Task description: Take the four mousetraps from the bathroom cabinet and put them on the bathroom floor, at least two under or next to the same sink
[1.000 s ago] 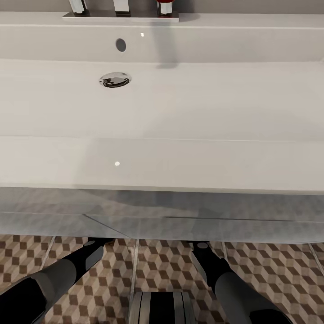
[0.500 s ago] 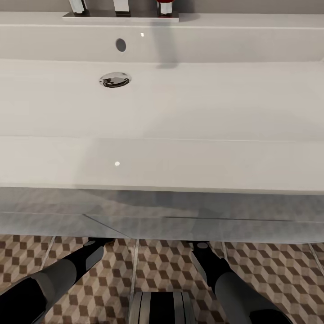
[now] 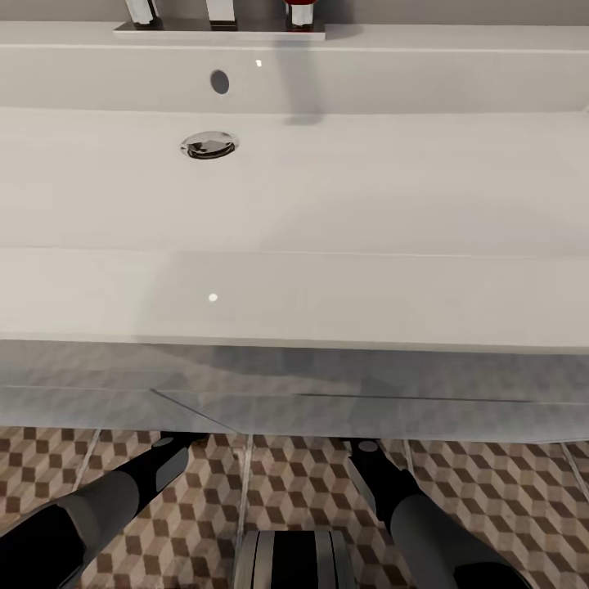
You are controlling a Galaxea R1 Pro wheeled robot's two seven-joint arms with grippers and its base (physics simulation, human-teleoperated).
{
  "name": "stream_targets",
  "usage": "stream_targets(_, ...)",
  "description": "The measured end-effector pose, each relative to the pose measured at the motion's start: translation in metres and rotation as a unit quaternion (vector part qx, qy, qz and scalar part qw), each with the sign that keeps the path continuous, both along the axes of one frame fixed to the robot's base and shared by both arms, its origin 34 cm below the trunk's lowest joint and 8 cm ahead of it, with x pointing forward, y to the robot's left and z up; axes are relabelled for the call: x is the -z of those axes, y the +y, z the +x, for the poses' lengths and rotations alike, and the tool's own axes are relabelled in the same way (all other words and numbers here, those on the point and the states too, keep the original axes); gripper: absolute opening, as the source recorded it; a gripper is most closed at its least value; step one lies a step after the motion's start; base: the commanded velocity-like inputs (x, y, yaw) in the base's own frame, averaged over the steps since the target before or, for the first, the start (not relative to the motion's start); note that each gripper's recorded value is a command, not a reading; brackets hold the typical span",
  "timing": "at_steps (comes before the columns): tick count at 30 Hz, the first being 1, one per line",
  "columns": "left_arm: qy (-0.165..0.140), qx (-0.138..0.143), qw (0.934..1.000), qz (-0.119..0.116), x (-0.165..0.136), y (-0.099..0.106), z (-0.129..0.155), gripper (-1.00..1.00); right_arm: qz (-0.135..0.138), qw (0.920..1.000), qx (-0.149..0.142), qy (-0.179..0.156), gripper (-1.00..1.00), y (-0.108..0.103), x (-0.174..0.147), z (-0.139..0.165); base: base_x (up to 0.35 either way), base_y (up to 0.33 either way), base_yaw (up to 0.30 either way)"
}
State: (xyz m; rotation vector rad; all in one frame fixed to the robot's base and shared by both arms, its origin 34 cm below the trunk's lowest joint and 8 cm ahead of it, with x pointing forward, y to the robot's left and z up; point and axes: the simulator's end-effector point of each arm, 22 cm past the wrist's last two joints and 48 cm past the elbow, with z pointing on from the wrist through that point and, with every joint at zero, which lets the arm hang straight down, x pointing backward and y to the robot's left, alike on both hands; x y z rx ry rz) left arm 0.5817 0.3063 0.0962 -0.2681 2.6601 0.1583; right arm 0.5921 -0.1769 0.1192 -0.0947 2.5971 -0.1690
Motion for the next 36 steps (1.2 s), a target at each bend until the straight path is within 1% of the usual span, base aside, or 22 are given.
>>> stream_targets(9,0.0,0.0,1.0,0.0,0.0,0.0,0.0,1.0,0.0,1.0,0.001,-0.001,-1.0,-0.0001,-0.0003,0.0005,0.0,0.0,0.0)
stream_targets(14,0.0,0.0,1.0,0.0,0.0,0.0,0.0001,1.0,0.002,1.0,0.002,-0.008,-1.0,0.0001,-0.0016,0.0027,0.0,0.0,0.0)
stream_targets(36,0.0,0.0,1.0,0.0,-0.0001,0.0,0.0001,1.0,0.002,1.0,0.001,-0.009,-1.0,0.0003,-0.0019,0.003,0.0,0.0,0.0)
